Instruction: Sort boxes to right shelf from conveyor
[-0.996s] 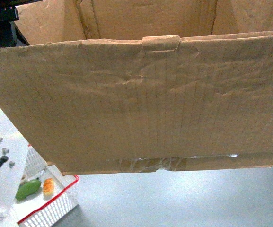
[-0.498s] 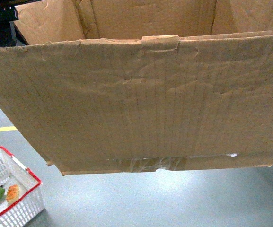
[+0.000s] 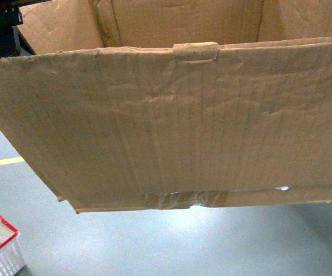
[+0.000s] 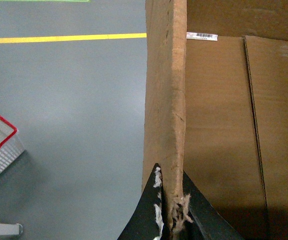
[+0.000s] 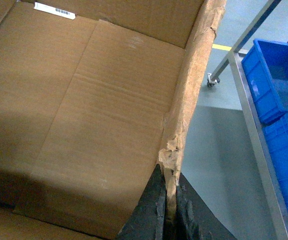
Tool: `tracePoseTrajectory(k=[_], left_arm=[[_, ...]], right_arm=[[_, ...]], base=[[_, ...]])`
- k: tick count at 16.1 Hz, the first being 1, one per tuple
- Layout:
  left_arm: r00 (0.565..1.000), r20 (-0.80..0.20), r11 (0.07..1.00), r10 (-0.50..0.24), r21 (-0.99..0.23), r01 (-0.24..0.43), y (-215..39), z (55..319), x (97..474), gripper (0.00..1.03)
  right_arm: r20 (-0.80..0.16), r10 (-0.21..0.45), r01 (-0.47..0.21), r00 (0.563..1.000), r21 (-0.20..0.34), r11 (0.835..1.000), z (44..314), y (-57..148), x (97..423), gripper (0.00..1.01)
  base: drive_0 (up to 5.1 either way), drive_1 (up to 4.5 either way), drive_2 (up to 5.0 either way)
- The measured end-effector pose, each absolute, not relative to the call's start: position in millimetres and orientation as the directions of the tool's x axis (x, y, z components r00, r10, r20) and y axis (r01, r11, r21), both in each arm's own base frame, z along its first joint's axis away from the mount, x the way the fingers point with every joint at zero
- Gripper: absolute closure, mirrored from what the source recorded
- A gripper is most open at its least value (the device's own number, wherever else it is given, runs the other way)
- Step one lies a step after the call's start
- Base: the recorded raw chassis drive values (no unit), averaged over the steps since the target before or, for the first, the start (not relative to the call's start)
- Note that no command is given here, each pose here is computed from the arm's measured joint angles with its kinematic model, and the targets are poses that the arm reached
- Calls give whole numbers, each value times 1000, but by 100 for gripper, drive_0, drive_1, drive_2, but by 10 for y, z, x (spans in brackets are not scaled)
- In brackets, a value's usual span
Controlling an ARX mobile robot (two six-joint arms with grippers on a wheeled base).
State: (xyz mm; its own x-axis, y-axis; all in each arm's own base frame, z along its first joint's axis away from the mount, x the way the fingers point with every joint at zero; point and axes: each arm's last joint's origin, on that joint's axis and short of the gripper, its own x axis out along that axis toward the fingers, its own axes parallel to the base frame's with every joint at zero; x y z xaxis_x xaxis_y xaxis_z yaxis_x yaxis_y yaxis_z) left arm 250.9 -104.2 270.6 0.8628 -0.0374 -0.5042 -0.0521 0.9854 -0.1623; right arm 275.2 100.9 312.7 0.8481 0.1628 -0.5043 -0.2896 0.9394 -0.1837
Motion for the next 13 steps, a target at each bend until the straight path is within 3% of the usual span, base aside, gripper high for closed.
tracePoseTrajectory(k=[8, 13], left_arm=[[863, -504, 985, -36, -162, -54, -1036, 2707, 2511, 101], [863, -504, 985, -38, -162, -52, -1042, 2707, 2509, 101]], right_arm=[[-504, 164, -290, 848, -183, 939, 3127, 1009, 2753, 99], [-504, 163, -290, 848, -184, 939, 3126, 1008, 2753, 99]], base=[[331, -310, -310], [-89, -89, -89]])
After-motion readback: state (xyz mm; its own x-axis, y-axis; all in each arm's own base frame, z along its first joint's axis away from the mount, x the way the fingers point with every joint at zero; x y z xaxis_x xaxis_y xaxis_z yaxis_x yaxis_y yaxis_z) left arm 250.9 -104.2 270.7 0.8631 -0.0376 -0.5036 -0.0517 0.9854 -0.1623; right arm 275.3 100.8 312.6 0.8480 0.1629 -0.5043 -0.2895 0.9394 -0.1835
